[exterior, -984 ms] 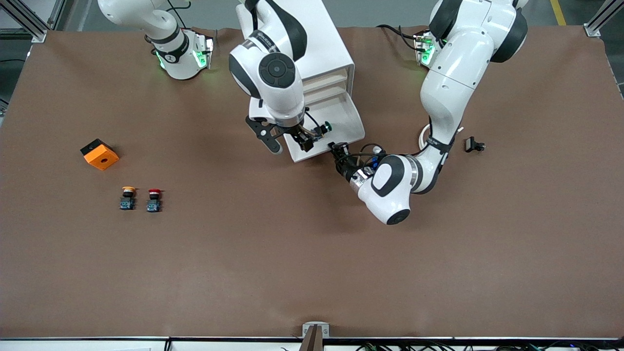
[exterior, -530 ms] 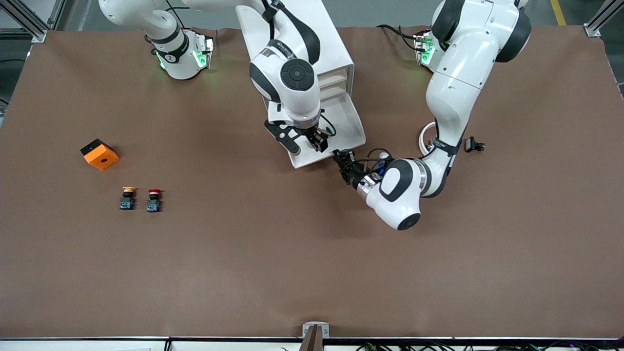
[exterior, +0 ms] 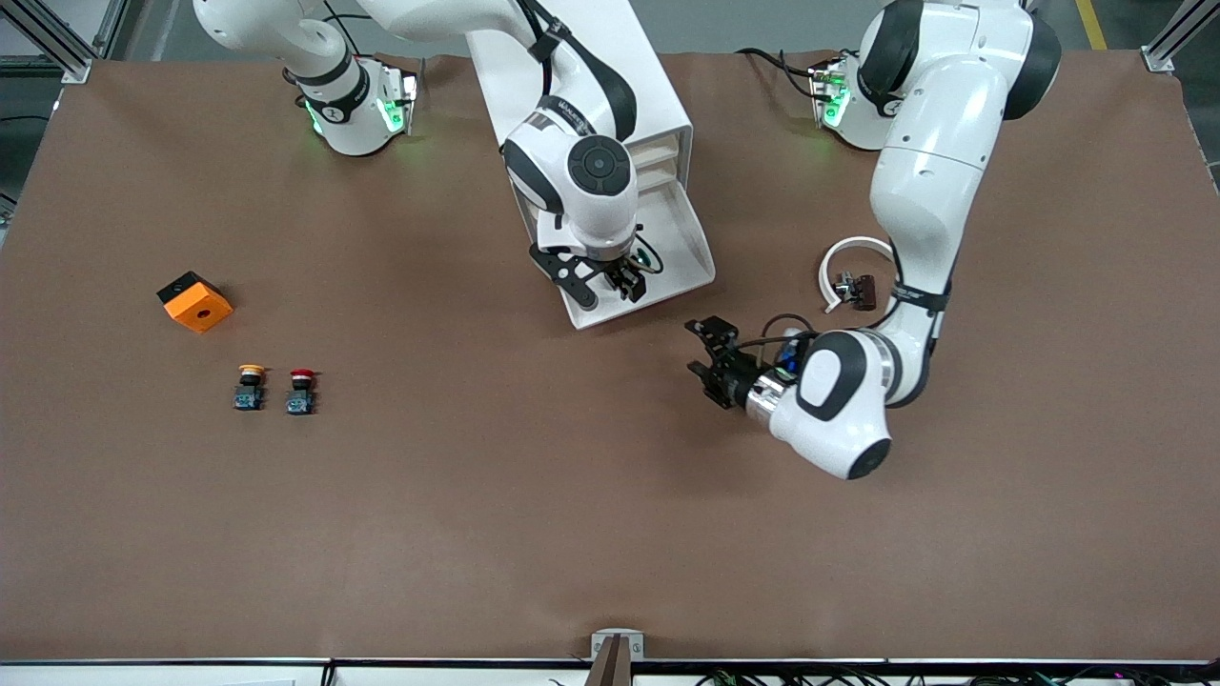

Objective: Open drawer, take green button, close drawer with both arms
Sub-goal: 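Grasp the green button with the right gripper while the left gripper withdraws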

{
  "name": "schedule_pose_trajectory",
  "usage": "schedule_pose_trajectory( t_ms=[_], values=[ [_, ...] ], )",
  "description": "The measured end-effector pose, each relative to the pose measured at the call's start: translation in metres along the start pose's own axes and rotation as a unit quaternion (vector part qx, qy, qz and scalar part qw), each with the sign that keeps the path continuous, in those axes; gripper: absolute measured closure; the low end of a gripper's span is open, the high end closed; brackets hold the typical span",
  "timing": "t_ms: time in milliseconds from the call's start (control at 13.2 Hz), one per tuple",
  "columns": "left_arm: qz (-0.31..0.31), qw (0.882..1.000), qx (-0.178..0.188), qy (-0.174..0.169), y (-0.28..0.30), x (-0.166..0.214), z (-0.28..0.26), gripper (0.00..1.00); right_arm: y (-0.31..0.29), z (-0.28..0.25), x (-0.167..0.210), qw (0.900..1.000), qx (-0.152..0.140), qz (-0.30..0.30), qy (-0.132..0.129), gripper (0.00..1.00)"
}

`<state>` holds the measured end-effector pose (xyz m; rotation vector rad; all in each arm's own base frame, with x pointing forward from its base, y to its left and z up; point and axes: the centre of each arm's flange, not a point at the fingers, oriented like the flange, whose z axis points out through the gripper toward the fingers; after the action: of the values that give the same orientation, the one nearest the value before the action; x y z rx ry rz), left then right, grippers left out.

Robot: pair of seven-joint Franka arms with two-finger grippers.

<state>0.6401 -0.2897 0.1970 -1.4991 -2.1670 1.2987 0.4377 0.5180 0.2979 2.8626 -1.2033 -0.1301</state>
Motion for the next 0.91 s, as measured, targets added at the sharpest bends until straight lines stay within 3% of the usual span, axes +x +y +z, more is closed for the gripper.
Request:
schedule_pose_trajectory(
  t_ms=[76,378,605,681,832,908],
  values=[
    [0.016,1.000,-0.015,-0.001,0.003,0.007,-0.016,0.00,-0.001,0.004,-0.002,1.000,0.002,-0.002,0.000,0.00],
    [0.120,0.991,-0.049,-0.008,-0.012,0.009,-0.063,0.00,-0.003,0.018,-0.012,1.000,-0.001,-0.008,0.002,0.00],
    [0.130,0.989,-0.067,-0.018,-0.015,0.018,-0.090,0.00,-0.004,0.021,-0.013,1.000,-0.002,-0.009,0.002,0.02],
    [0.129,0.988,-0.079,-0.020,-0.016,0.023,-0.105,0.00,-0.004,0.022,-0.014,1.000,-0.003,-0.010,0.002,0.06],
    [0.136,0.985,-0.106,-0.009,-0.031,0.027,-0.135,0.00,-0.004,0.023,-0.014,1.000,-0.004,-0.010,0.002,0.26],
    [0.142,0.983,-0.118,0.004,-0.043,0.024,-0.145,0.00,-0.004,0.023,-0.014,1.000,-0.004,-0.010,0.002,0.28]
  ],
)
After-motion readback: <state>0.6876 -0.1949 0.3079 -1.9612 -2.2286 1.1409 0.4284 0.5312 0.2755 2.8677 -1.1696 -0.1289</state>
